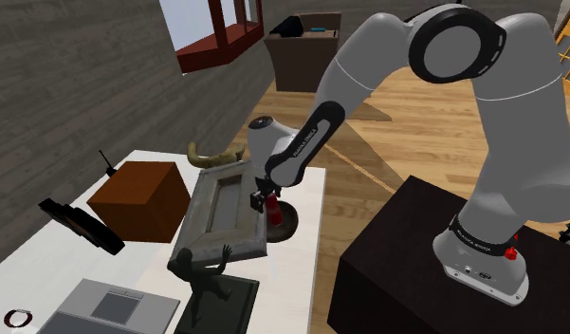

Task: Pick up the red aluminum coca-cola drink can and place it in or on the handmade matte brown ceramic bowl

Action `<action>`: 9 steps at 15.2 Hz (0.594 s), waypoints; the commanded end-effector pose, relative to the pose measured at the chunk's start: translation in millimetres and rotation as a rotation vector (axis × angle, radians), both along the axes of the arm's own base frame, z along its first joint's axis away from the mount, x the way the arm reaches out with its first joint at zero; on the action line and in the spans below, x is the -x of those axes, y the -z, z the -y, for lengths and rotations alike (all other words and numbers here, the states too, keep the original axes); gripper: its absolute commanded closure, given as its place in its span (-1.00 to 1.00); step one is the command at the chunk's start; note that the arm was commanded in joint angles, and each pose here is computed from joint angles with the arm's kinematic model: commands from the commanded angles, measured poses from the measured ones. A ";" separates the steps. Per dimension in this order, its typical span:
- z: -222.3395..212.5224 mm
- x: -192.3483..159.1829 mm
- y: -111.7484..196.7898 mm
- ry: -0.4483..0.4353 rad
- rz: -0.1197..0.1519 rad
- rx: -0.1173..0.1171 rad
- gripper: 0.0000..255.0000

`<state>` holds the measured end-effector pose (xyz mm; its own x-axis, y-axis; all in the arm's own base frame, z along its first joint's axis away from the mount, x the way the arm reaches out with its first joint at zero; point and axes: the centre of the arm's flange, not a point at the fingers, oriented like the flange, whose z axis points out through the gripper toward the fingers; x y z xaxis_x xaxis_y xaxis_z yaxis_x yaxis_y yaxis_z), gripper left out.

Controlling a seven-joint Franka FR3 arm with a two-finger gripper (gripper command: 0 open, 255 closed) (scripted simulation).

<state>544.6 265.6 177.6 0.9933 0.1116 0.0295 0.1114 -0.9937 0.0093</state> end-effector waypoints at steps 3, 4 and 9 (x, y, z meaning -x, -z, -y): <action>1.0 8.7 -22.3 -0.009 -0.036 0.015 -1.00; 1.0 8.7 -22.3 -0.009 -0.036 0.015 -1.00; 1.0 8.7 -22.3 -0.009 -0.036 0.015 -1.00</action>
<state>536.0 264.6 199.9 0.9927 0.1203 -0.0077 0.1205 -0.9925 0.0200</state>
